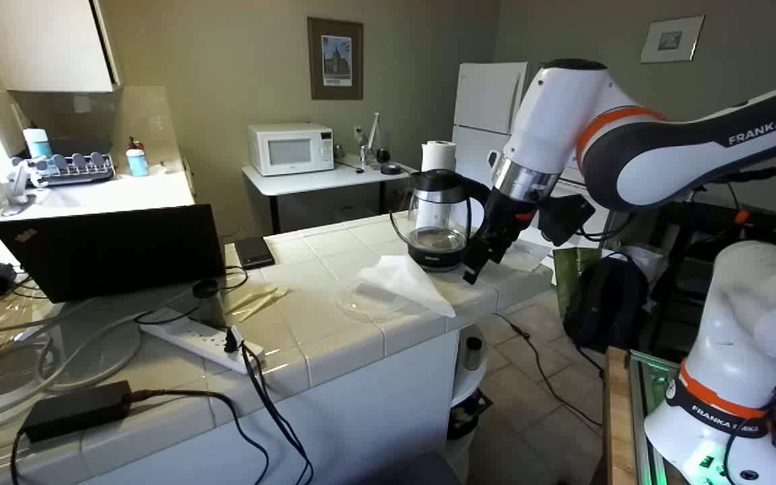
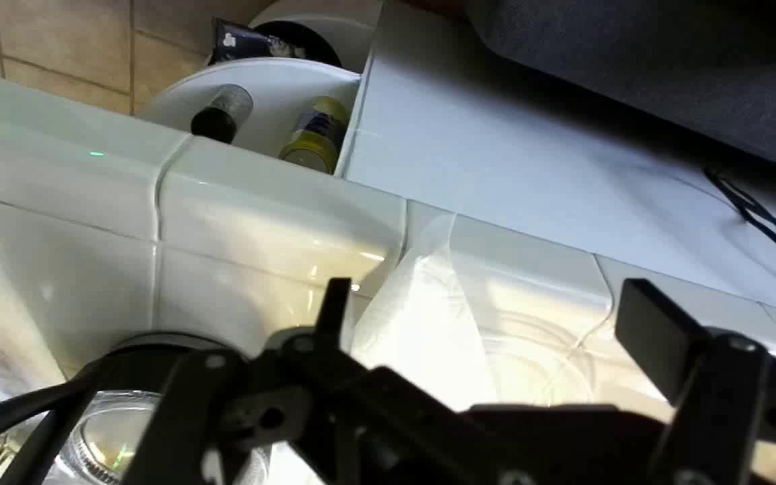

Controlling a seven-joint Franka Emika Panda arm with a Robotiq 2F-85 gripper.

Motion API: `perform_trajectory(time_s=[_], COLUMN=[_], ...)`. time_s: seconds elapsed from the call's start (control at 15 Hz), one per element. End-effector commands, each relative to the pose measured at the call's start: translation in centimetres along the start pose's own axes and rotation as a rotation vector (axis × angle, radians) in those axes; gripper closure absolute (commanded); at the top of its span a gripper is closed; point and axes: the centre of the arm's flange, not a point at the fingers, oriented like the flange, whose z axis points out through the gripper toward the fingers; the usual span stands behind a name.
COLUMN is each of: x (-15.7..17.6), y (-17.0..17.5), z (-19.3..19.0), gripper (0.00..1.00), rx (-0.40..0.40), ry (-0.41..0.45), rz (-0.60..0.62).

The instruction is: Open the lid on the kettle.

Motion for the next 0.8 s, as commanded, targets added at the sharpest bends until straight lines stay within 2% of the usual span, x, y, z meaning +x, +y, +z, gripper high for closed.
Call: perform_trajectory(time_s=[0.0,0.47,0.6,0.73], x=[0.0,0.0,1.2,2.4], y=[0.0,0.0,0.9,2.2], z=[0.0,0.0,-1.1,-3.1], gripper=[0.00,0.00,0.00,0.00], rx=[0.000,0.000,-0.039,-0.033], ry=[0.000,-0.001,0.103,0.181], rz=[0.000,0.000,0.076,0.141])
